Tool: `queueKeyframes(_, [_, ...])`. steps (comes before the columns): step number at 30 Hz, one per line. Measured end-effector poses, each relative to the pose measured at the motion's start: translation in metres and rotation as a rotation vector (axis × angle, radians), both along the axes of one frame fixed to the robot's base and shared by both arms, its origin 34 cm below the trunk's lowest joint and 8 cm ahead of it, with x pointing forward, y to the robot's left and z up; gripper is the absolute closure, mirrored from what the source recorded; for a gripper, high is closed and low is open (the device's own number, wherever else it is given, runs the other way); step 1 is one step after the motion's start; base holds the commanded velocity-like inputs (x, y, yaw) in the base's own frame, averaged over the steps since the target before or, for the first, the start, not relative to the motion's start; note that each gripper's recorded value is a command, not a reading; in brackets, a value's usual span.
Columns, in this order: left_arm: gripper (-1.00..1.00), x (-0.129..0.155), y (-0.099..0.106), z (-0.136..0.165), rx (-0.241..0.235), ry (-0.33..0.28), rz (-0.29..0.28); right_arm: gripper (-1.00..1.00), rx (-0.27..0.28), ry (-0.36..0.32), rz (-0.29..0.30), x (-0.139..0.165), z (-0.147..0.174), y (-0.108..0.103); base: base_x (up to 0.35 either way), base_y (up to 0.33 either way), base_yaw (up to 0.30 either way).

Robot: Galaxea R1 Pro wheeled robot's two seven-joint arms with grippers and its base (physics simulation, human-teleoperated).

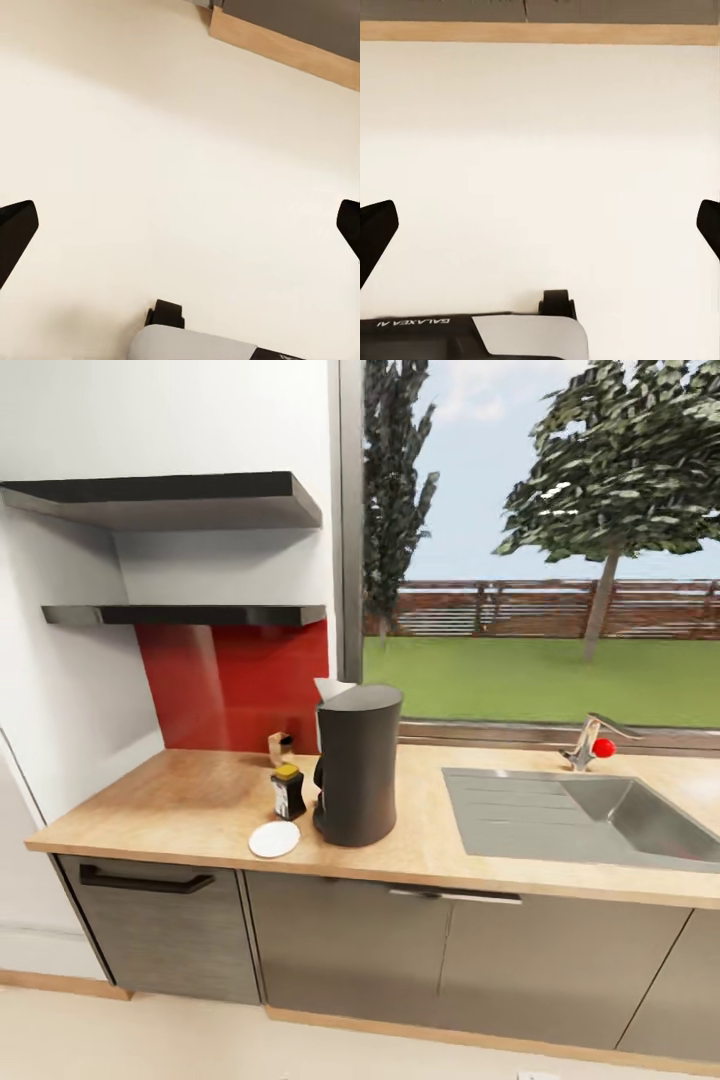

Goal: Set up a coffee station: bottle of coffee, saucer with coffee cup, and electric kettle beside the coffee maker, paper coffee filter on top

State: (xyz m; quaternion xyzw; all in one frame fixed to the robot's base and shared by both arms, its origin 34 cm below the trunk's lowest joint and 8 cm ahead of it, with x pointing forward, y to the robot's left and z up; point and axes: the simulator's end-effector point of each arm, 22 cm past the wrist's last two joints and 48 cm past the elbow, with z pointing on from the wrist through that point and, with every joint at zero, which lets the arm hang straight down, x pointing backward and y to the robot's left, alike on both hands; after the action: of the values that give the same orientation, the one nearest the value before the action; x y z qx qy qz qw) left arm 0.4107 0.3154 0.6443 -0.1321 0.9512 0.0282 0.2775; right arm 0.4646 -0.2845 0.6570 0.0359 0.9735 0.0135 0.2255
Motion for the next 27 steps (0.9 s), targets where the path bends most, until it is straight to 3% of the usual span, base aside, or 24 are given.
queueKeyframes(12, [-1.0, 0.0026, 0.0, 0.0022, 0.0, -0.008, 0.0, -1.0, 0.0, -0.009, 0.0, 0.0026, 0.0027, -0.0001, -0.02, -0.272, 0.235])
queueKeyframes(27, [-1.0, 0.0032, 0.0, 0.0027, 0.0, -0.01, 0.0, -1.0, -0.001, -0.008, -0.001, 0.0024, 0.0029, -0.0004, -0.078, -0.272, 0.013])
